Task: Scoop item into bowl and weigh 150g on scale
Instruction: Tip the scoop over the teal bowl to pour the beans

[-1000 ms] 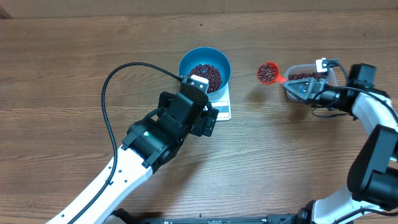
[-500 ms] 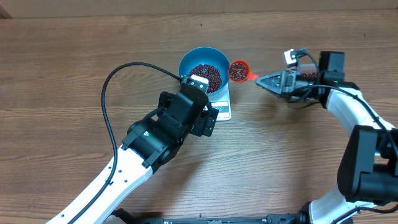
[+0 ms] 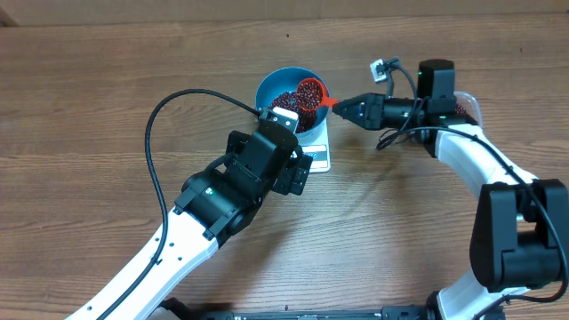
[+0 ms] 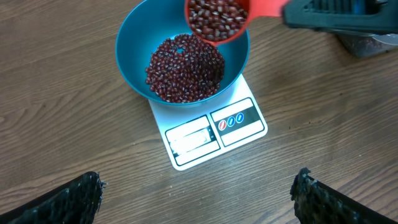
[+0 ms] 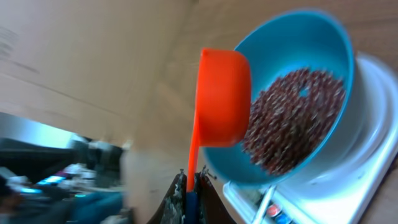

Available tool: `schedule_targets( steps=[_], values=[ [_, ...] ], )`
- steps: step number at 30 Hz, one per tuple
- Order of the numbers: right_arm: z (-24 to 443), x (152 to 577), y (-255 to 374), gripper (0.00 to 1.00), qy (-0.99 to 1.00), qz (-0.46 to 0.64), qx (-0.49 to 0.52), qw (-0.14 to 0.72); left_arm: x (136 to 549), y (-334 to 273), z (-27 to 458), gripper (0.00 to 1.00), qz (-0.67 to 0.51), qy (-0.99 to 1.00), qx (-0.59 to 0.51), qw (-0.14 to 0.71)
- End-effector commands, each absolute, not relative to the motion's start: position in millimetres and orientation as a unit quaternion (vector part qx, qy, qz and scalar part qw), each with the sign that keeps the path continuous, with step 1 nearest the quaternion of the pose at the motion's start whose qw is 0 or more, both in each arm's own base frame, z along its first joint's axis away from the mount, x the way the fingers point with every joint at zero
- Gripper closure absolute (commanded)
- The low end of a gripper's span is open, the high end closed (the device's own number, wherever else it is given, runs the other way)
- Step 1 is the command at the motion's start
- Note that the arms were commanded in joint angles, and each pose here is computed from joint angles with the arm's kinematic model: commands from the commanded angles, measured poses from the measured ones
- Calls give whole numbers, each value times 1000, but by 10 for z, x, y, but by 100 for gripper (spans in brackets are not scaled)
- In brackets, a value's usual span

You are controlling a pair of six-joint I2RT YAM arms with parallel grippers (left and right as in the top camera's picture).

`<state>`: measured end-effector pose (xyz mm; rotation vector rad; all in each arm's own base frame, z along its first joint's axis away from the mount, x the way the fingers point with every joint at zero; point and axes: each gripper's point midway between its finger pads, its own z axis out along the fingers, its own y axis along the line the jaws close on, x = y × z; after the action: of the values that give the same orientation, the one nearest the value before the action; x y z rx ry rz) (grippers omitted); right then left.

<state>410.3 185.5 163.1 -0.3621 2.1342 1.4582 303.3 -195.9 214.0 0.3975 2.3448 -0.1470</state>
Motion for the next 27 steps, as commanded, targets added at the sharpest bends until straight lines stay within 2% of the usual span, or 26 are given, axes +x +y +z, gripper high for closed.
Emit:
schedule_targets(
  steps=[1,7,27],
  values=[
    [1552,4252,1896,96,793,467,-199,336,3033,-1930,2187,1,-56,912,148,379],
    [1560,4236,1986,96,754,414,-317,400,3033,-1930,2187,1,-56,912,148,379],
    [1558,4259,1975,96,673,314,-467,480,3033,-1930,2187,1,-56,912,148,379]
  ],
)
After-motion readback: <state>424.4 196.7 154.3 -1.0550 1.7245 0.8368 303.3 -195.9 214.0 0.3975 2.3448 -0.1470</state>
